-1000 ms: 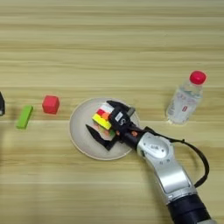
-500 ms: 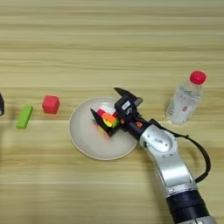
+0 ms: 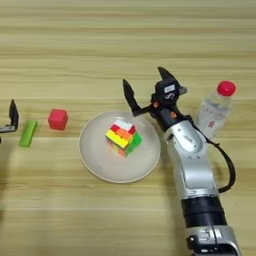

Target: Move the objects on the table

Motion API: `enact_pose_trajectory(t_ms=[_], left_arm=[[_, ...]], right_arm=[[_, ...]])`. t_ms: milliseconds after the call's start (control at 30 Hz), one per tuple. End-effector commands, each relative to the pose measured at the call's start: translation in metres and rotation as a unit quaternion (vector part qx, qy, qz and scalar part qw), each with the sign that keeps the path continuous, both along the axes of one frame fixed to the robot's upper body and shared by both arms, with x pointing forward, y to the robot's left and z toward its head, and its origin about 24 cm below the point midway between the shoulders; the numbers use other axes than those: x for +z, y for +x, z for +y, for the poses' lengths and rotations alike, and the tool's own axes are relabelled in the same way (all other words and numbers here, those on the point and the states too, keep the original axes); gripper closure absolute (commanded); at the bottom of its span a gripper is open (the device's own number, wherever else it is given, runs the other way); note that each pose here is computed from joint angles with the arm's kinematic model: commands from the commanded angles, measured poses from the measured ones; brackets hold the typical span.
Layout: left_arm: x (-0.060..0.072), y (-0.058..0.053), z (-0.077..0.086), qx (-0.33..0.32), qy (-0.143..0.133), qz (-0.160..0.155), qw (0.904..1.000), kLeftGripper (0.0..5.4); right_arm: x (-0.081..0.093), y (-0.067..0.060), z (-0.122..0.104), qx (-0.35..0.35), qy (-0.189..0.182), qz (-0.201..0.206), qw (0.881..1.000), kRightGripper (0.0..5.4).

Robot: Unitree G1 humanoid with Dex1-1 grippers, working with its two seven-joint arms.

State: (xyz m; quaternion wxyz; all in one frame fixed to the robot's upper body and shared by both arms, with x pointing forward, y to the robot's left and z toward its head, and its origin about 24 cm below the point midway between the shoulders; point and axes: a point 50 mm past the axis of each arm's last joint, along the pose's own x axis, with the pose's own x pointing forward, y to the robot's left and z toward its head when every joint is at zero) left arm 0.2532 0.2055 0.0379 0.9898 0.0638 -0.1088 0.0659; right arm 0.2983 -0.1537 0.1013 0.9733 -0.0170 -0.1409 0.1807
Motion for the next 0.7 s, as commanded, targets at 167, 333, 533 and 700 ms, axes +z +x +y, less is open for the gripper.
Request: enact_pose_trajectory(t_ms=[167,333,533,700], left_arm=[[0.007,0.007,-0.014,-0.056,0.012,-0.003,0.9984,0.00],[-0.002,0.012,-0.029,-0.107,0.021,0.028,0.9937,0.00],[-0.005,0.020,-0.041,-0.141,0.022,0.043,0.9888,0.00],[-0.005,0.031,-0.052,-0.168,0.033,0.056,0.9836,0.00]], right_arm=[[0.001,0.008,-0.001,-0.028,-0.003,-0.010,1.000,0.06],[-0.006,0.008,-0.002,-0.035,-0.005,0.001,0.999,0.06],[-0.008,0.007,-0.003,-0.039,-0.008,0.003,0.999,0.06],[-0.010,0.006,-0.002,-0.039,-0.010,0.006,0.999,0.06]])
